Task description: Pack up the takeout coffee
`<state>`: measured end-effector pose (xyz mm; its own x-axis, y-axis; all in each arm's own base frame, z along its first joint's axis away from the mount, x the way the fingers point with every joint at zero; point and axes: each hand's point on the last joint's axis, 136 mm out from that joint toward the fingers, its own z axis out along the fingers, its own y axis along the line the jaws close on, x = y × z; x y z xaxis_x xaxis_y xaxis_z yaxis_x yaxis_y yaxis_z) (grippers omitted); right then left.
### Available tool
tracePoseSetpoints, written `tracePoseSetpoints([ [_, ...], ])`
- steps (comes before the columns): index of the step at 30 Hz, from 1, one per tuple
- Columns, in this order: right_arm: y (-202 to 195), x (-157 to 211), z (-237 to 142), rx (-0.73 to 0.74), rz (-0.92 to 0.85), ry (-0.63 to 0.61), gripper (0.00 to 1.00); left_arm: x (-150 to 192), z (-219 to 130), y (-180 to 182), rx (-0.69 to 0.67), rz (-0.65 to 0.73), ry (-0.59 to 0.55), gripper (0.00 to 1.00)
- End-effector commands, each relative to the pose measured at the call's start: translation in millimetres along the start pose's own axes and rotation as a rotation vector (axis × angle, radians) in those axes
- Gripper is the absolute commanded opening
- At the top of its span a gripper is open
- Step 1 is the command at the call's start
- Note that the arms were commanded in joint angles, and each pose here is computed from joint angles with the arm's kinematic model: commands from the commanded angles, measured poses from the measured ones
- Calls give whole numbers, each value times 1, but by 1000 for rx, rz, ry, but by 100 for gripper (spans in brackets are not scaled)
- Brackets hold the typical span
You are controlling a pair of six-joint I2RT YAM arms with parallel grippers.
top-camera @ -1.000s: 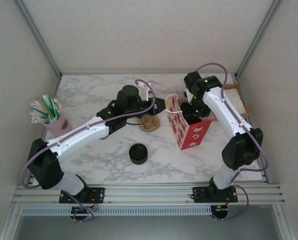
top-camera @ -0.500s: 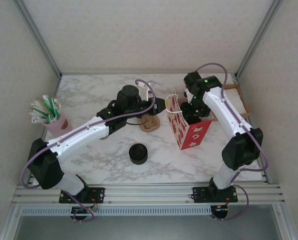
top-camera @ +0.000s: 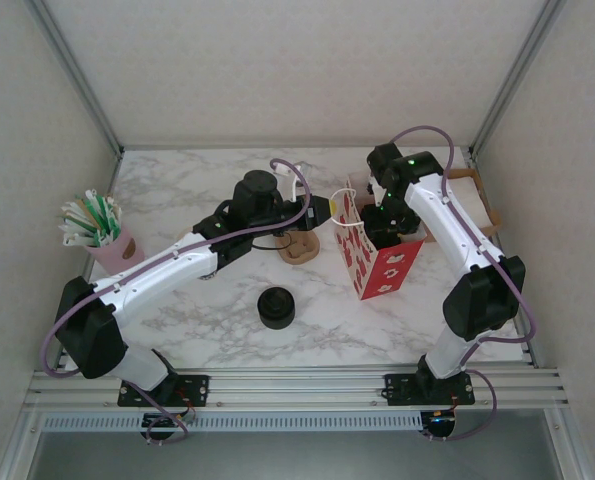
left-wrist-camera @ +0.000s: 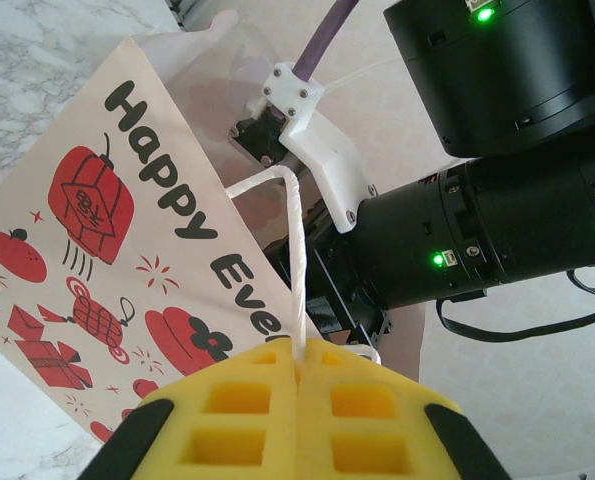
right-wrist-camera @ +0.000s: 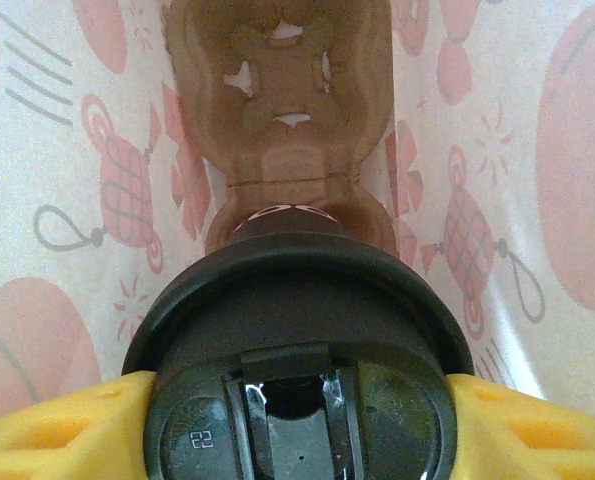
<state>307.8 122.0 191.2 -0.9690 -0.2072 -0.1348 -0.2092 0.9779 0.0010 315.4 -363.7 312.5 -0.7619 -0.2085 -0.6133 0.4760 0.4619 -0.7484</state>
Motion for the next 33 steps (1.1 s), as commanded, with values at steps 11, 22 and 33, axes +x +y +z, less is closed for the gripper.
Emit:
tracePoseSetpoints([
  [11, -6, 12, -3, 22, 7, 59, 67, -4, -8, -13, 22, 24, -23, 2],
  [22, -5, 12, -2, 19, 5, 61, 67, -5, -9, -14, 24, 24, -25, 2],
  [33, -5, 11, -1, 21, 3, 63, 67, -5, -8, -14, 24, 24, -24, 2],
])
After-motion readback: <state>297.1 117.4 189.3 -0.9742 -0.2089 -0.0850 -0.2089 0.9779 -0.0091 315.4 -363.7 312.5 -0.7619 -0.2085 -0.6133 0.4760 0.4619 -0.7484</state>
